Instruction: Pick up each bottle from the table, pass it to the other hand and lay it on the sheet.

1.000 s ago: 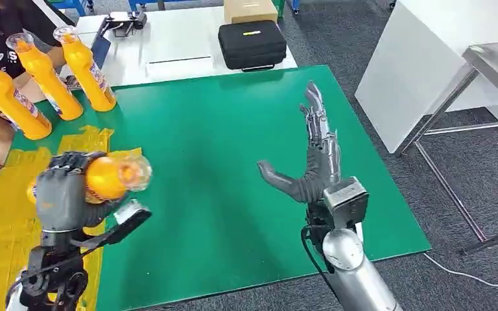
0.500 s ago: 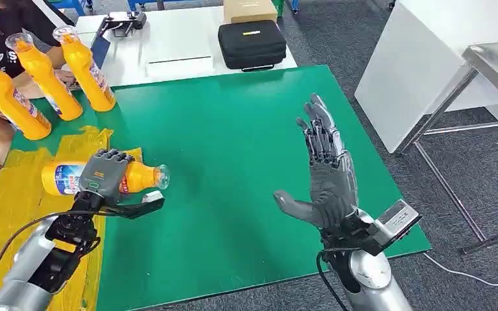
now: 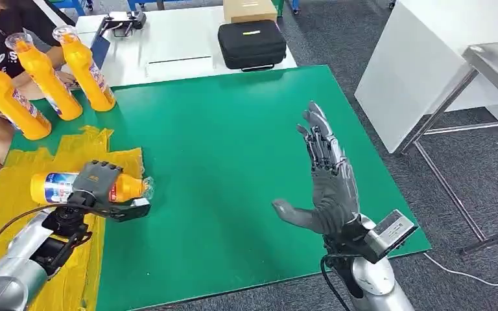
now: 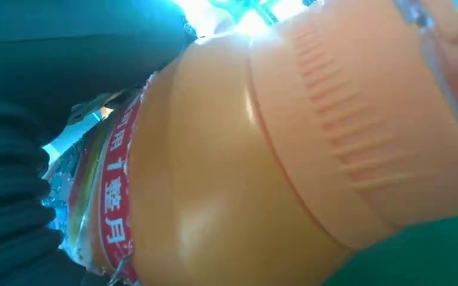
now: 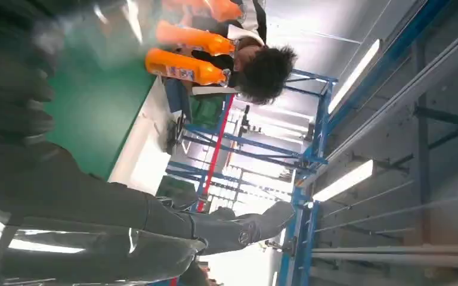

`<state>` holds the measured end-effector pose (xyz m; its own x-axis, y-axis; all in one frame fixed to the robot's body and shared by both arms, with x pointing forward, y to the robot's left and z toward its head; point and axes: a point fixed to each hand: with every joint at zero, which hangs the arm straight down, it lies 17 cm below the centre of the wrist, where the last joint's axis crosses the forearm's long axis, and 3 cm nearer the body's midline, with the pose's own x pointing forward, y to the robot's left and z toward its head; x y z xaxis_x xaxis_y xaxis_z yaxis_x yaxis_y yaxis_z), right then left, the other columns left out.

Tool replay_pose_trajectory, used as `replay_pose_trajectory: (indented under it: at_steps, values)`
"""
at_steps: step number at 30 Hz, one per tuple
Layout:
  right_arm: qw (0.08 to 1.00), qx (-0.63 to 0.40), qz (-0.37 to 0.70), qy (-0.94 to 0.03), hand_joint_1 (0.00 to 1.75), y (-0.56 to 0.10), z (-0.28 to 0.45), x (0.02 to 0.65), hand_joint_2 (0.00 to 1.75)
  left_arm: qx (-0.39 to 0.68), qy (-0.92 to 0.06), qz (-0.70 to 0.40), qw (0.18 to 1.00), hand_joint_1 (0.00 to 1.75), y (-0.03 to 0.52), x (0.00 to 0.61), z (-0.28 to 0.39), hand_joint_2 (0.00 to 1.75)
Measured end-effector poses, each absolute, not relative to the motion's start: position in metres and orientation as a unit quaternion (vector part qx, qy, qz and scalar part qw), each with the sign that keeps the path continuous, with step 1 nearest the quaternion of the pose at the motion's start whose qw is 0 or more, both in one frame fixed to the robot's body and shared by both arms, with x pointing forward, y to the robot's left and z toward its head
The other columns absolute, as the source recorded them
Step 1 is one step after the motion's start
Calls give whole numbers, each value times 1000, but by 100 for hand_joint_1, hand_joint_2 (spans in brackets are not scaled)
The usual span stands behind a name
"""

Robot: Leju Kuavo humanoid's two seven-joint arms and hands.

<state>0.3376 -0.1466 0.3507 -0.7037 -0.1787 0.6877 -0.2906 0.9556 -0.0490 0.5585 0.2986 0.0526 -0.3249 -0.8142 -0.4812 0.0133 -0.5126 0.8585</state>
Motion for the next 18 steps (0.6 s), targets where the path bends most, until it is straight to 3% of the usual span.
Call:
replay_pose_trajectory:
  at_steps: [1, 17, 18]
  values:
    - [363, 126, 78, -920, 0, -147, 350, 338, 175, 502, -396, -710, 295, 0, 301, 559, 52, 175]
    - [384, 104, 70, -915, 0, -154, 343, 344, 175, 486, -416, -651, 409, 0, 327, 559, 43, 175]
    - [387, 102, 68, -914, 0, -155, 341, 345, 0, 482, -424, -642, 419, 0, 328, 558, 43, 175]
